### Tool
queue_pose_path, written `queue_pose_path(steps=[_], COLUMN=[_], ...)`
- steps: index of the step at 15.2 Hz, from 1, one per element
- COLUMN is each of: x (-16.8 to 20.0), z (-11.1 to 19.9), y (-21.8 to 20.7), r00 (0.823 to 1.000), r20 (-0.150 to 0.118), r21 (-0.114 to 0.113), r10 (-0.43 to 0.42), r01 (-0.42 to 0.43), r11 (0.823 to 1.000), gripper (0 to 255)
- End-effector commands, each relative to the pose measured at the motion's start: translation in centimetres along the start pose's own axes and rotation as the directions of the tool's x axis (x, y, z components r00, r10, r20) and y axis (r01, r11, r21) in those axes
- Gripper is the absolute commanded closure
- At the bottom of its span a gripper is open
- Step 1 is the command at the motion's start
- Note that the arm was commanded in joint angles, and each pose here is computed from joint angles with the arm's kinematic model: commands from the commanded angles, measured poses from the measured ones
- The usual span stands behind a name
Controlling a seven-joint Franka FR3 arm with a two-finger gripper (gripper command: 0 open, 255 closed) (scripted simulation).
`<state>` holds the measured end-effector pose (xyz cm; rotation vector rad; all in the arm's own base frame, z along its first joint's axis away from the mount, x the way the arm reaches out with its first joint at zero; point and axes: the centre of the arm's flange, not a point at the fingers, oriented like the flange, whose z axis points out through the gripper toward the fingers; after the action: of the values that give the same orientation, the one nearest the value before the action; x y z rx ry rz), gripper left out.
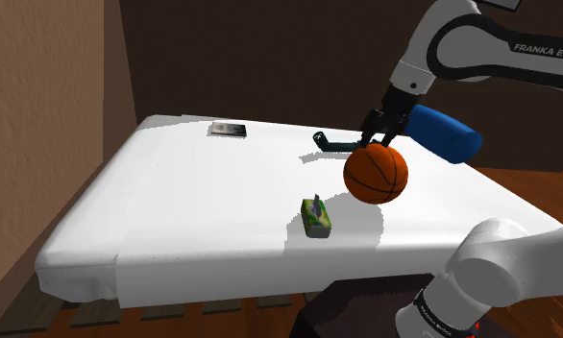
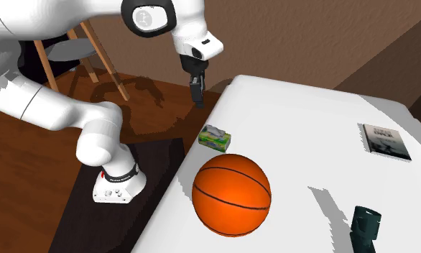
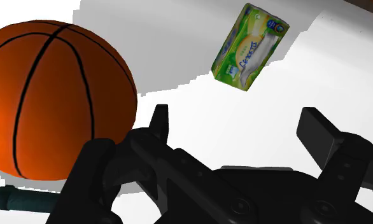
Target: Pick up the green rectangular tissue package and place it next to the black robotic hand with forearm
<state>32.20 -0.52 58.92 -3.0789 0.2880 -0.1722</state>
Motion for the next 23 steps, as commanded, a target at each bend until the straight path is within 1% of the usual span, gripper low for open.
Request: queue_pose_path(steps=[1,5,9,13,18,23], x=[0.0,0.4,0.9,1.5,2.5,2.4], z=[0.0,4.8,9.7,14.6,20.5,23.2], y=[0.0,-2.4,-4.7,-6.9,-9.3,-9.1], r00=[1.0,0.996,0.985,0.967,0.935,0.935], r20=[0.0,0.009,0.016,0.021,0.026,0.026], r21=[0.0,-0.018,-0.036,-0.055,-0.079,-0.079], r10=[0.0,0.086,0.171,0.255,0.354,0.354], r01=[0.0,-0.086,-0.171,-0.254,-0.351,-0.351], r11=[1.0,0.996,0.985,0.966,0.933,0.933], gripper=[0,0,0,0,0,0])
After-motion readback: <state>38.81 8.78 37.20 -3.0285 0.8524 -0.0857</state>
